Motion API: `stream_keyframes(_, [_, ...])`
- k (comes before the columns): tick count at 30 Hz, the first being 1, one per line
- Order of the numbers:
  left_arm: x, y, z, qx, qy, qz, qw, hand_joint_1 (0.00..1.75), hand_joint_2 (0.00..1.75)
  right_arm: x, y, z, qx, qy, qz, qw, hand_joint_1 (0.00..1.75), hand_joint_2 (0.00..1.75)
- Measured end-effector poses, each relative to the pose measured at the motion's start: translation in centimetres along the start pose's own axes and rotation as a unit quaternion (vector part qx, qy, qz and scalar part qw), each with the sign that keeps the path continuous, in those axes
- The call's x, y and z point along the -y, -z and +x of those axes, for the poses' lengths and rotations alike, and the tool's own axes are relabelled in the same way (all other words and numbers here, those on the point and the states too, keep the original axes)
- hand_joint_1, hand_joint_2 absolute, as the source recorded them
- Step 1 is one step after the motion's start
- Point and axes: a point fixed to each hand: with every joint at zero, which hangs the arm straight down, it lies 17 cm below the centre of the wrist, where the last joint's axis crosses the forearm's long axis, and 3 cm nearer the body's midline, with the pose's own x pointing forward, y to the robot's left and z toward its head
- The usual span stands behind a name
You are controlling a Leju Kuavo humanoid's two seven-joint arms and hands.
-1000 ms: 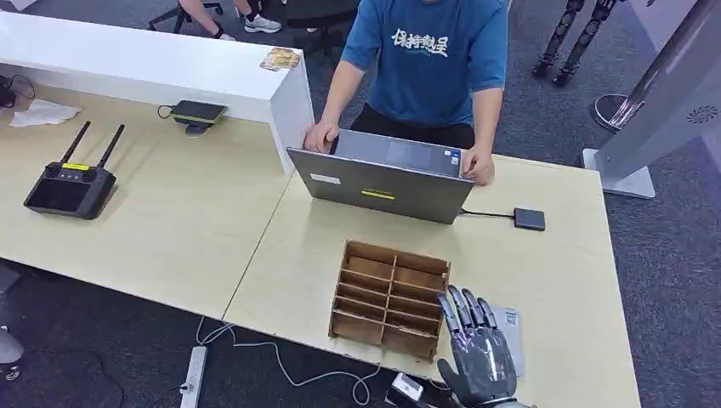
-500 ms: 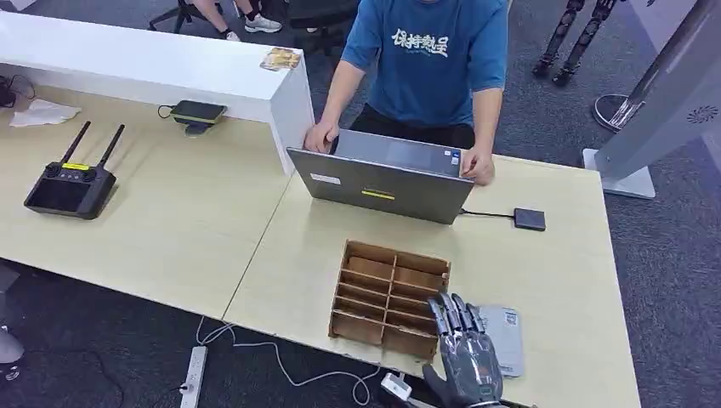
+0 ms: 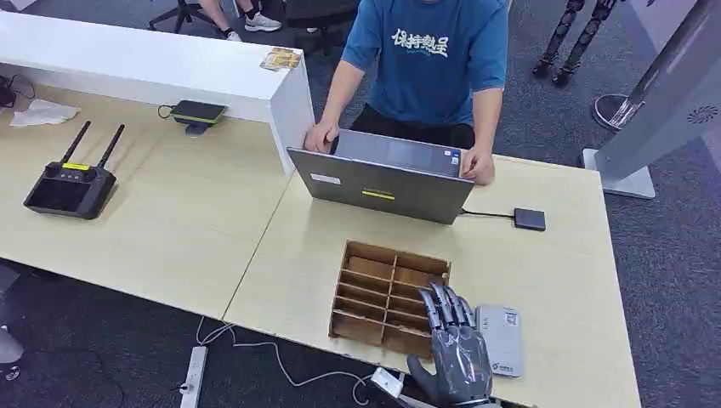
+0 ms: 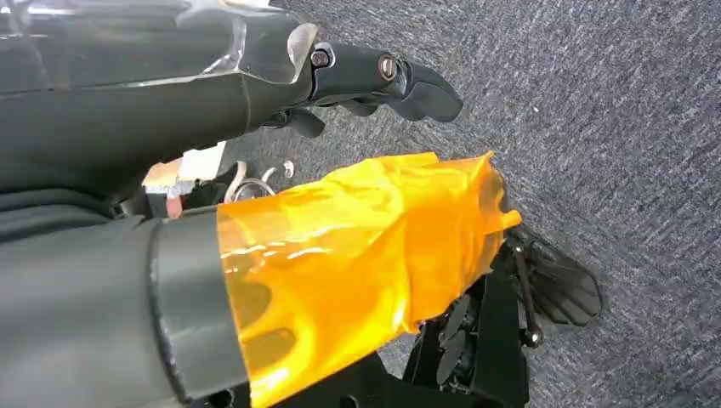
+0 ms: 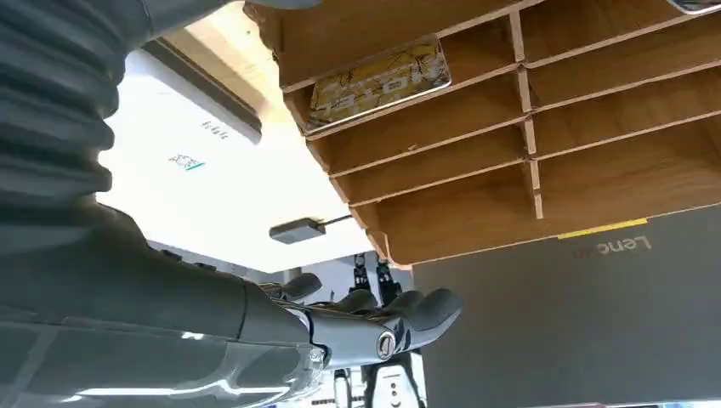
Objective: Pass the card to the sensor for recognition and then transmit it.
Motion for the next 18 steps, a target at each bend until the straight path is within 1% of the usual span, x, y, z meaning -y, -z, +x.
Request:
stream_keyframes(10, [0.0,0.0,0.0,0.0,0.002,-0.001,1.0,0.0,0.0,-0.2,0.4,0.7,0.009,0.012,0.004,1.0,0.0,1.75])
stream_keyframes(18, [0.2,0.0,-0.1,-0.003,0.008,-0.004,1.0,0.0,0.0,-1.9,0.6,-0.6,-0.01,-0.008,0.032,0.999,0.0,1.75])
